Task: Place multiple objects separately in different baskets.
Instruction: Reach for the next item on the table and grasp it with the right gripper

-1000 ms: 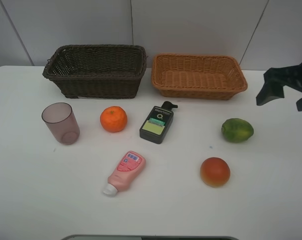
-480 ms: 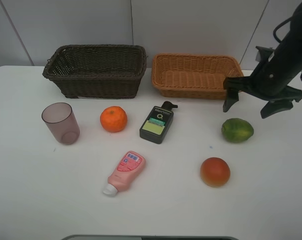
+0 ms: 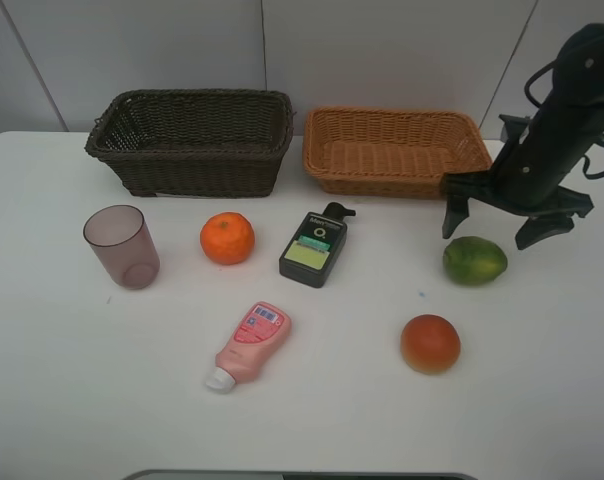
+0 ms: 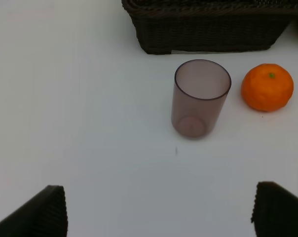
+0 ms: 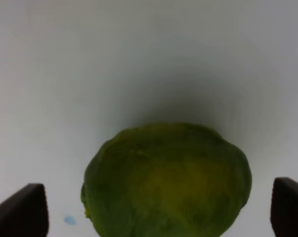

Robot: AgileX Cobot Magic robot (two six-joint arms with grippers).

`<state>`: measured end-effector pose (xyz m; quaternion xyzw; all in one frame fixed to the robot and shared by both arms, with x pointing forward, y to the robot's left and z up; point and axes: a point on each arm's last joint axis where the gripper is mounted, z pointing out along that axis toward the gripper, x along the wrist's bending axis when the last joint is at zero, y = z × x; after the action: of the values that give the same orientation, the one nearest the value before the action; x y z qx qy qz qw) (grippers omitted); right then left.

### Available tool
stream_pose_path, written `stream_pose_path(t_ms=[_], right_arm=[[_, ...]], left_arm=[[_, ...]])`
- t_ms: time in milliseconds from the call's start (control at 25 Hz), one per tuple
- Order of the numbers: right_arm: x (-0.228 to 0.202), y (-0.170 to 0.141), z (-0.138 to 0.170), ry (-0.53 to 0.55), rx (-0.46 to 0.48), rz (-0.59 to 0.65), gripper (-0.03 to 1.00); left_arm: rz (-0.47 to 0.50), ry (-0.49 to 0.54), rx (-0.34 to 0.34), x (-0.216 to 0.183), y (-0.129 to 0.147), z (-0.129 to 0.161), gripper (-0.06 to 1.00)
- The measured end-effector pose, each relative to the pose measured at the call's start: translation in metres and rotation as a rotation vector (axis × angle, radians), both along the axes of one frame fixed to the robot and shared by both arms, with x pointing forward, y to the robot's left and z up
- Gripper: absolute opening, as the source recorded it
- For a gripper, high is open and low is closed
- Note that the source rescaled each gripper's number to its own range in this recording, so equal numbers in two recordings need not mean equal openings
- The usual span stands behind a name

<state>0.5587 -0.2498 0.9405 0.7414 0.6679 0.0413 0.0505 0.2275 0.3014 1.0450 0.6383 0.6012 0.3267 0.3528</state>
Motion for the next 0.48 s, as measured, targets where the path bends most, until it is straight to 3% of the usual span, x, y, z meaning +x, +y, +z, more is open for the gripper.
stream_pose_path(t_ms=[480], right_arm=[[0.004, 0.000, -0.015, 0.021, 0.014, -0.017, 1.00]], left_arm=[[0.000, 0.000, 0.000, 0.000, 0.000, 0.000, 0.96]])
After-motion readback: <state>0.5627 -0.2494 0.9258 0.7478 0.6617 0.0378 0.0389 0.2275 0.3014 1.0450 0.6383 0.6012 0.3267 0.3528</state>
